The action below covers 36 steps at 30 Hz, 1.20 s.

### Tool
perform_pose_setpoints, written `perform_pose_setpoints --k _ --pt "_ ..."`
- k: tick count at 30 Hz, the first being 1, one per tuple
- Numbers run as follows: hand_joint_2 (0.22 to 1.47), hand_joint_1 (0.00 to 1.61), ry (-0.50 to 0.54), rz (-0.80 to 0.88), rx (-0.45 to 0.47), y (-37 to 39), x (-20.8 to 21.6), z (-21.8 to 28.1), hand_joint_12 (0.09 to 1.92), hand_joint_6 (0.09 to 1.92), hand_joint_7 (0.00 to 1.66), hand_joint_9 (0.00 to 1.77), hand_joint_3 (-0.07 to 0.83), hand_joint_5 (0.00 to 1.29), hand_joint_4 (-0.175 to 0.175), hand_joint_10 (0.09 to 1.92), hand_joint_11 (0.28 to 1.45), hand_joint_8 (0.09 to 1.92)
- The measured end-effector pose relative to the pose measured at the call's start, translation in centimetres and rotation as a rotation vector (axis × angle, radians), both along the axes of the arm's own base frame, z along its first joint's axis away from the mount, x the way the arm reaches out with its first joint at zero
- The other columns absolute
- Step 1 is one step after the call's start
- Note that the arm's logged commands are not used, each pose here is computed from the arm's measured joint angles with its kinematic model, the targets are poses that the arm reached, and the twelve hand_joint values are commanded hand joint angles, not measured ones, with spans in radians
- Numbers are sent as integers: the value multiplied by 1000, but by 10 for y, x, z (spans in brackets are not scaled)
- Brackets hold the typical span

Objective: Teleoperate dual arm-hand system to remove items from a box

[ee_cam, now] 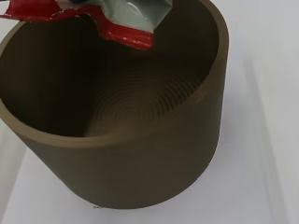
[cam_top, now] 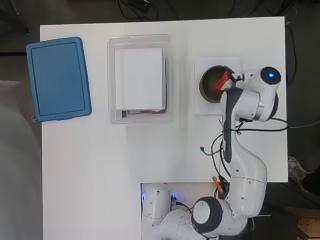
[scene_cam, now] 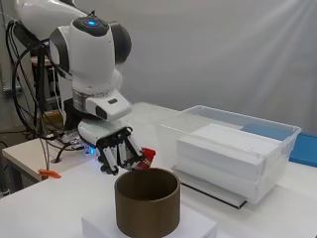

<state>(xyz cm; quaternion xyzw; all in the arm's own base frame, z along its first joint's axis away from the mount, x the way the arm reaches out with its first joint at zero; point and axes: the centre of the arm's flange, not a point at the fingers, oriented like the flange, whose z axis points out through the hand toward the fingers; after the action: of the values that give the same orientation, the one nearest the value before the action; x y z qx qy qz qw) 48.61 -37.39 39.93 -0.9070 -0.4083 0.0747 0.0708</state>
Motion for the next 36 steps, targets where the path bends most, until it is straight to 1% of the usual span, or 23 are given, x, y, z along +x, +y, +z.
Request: perform_pose_setpoints --k 5,7,8,9,10,11,12,13,14,15,16,17,18,19,20,21,22,24,26,29,31,33,36 --pt "1240 901 3 27 9 5 32 -13 1648 1338 1343 1494 1 743 175 1396 886 1327" --pt "1244 897 14 29 13 11 36 -18 1642 1348 1336 1488 1 736 175 1411 876 1349" --pt "1246 896 18 31 16 11 35 -21 1612 1353 1296 1455 1 733 175 1395 838 1332" --pt "1120 755 24 38 19 14 37 -24 1348 879 1099 1292 -16 468 86 1085 727 976" --pt "908 558 34 47 21 16 38 -28 914 486 672 848 -35 257 60 686 555 567" --pt "778 429 50 50 20 17 41 -32 552 248 361 482 -27 130 54 393 452 297" --pt "713 365 75 48 17 17 45 -37 310 120 181 275 -16 63 55 219 416 147" --pt "683 336 109 39 15 16 51 -41 175 87 87 176 -8 29 56 130 408 87" --pt "667 316 136 28 15 14 58 -41 96 87 40 139 -4 13 57 87 416 87" --pt "659 294 159 13 13 9 66 -40 87 87 18 143 -2 5 54 87 428 87" --pt "659 279 161 -8 9 1 73 -34 87 87 11 157 0 2 42 87 434 87" --pt "662 267 135 -40 -4 -12 79 -19 87 87 17 170 2 0 31 87 436 87" --pt "673 256 106 -68 -17 -25 80 -6 87 87 86 242 4 0 21 87 444 87" --pt "693 247 73 -97 -33 -38 80 6 87 87 225 377 5 28 13 87 471 87" --pt "710 231 53 -109 -46 -44 79 12 87 87 319 464 6 54 7 87 495 87" --pt "725 213 38 -105 -55 -44 80 15 87 87 366 511 9 72 3 87 510 87" --pt "736 198 37 -85 -52 -36 82 13 87 87 375 522 11 83 2 87 514 87" --pt "752 164 40 -27 -39 -7 84 12 87 87 369 532 13 94 0 87 518 87" --pt "754 138 19 31 -32 23 83 27 87 87 360 539 11 100 -2 87 521 87" --pt "753 129 -61 145 -30 90 76 80 87 87 312 509 8 98 3 87 516 87" --pt "759 147 -108 204 -26 129 61 114 87 87 286 484 9 93 7 87 511 87" --pt "762 147 -157 274 -32 183 36 155 87 87 249 442 8 92 7 87 509 87" --pt "756 132 -174 295 -31 245 5 184 87 87 220 391 3 102 -1 87 494 87"
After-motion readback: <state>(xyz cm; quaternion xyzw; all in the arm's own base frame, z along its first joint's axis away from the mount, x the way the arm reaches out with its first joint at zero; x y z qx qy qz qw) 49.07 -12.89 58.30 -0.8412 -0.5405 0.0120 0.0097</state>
